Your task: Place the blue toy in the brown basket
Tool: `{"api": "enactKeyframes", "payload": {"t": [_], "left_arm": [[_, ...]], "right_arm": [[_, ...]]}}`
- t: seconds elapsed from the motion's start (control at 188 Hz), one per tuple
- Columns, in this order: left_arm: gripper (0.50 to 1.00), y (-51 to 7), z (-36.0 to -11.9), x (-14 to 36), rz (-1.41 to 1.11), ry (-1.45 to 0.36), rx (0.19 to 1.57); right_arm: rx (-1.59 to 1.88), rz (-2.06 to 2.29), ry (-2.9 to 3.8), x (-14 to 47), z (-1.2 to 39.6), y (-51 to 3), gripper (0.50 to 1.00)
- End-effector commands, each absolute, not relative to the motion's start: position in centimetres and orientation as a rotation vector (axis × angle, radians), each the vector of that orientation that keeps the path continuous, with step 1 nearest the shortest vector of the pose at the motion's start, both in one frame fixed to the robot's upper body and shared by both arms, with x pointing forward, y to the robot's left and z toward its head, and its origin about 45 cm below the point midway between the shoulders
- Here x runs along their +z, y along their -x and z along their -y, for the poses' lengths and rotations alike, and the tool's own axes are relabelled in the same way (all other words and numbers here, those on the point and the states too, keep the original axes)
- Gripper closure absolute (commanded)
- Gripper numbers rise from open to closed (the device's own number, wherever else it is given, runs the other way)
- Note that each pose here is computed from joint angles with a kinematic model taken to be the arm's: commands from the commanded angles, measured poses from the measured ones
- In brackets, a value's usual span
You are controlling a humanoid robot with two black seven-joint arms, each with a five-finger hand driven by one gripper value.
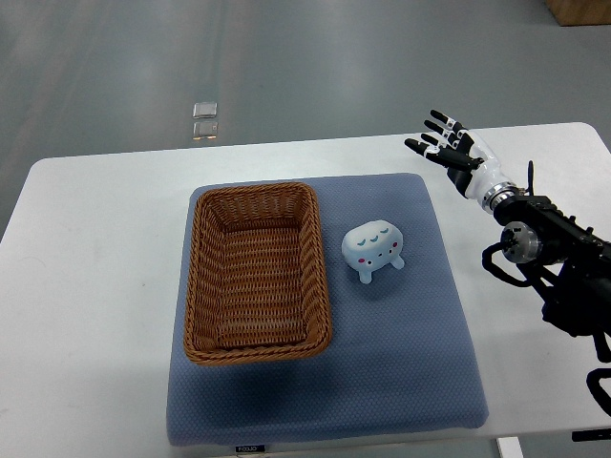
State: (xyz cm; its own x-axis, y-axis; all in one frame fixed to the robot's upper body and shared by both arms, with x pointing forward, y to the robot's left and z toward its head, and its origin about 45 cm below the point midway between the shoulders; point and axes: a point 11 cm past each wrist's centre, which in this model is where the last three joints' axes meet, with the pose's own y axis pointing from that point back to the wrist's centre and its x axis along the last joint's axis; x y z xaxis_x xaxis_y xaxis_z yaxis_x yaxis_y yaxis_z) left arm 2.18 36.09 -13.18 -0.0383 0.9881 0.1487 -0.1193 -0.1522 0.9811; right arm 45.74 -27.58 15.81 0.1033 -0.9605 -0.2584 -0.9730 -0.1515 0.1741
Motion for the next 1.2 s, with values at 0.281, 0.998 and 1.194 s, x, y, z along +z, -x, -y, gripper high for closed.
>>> {"api": "enactKeyframes", "payload": {"t": [0.281, 0.998, 1.194], "left_arm": [[0.5, -2.19, -36.09, -13.18, -1.063, -1.212, 1.397], [0.5, -2.19, -36.09, -13.18, -1.063, -1.212, 1.397], [0.5, -2.19, -36.09, -13.18, -1.063, -1.212, 1.397]], "right_arm": [[0.487, -2.011, 2.317, 15.67, 27.39, -45.65, 0.585], [0.465, -2.011, 2.338, 15.85, 27.57, -45.7, 0.585], [0.456, -2.012, 2.342, 15.99, 27.64, -45.77, 0.585]]}}
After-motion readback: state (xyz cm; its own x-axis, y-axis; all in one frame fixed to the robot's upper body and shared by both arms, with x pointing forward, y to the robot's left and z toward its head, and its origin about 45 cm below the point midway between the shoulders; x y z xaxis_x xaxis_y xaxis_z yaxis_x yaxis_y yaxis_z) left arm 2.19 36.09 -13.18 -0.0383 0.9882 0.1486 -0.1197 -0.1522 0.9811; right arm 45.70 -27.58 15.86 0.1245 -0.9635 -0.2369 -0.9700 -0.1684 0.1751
